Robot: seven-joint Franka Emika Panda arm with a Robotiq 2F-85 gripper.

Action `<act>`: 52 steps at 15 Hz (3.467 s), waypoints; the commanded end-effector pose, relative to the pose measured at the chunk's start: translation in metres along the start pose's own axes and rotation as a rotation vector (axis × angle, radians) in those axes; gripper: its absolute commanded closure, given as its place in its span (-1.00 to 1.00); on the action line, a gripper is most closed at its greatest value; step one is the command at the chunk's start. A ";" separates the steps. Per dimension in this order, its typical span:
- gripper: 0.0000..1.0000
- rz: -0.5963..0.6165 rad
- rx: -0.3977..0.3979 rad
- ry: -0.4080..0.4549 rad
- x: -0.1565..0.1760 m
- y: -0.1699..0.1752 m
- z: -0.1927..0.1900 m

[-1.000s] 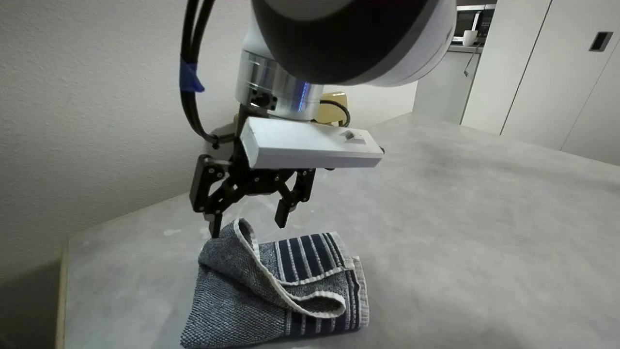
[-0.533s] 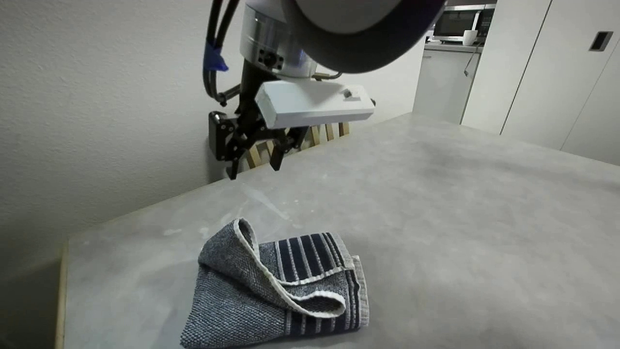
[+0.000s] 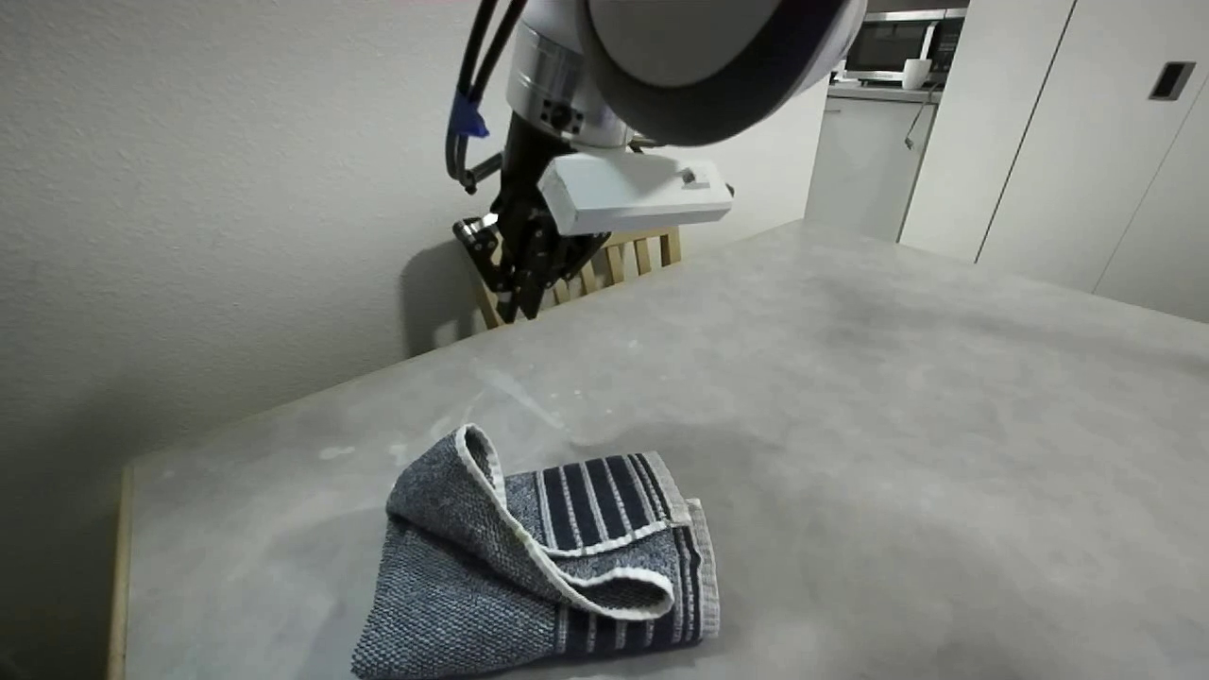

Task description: Fold the towel

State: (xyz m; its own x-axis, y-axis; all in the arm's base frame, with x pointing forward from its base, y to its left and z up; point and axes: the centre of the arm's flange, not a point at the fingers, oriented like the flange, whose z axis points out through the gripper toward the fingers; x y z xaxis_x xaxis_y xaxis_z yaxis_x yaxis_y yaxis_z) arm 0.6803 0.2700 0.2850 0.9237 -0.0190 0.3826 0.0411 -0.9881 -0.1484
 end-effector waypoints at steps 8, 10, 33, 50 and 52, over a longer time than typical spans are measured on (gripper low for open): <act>1.00 -0.234 0.224 -0.078 -0.020 0.001 0.082; 1.00 -0.221 0.259 -0.100 -0.020 -0.005 0.092; 1.00 0.184 0.585 -0.744 -0.019 0.009 0.130; 1.00 0.179 0.619 -0.894 -0.027 -0.015 0.153; 1.00 0.187 0.623 -0.890 -0.026 -0.013 0.154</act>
State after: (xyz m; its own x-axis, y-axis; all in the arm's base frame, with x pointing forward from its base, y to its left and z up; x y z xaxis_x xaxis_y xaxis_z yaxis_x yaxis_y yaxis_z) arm 0.6964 0.3067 0.1393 0.8779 0.2058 -0.4322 -0.1511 -0.7376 -0.6581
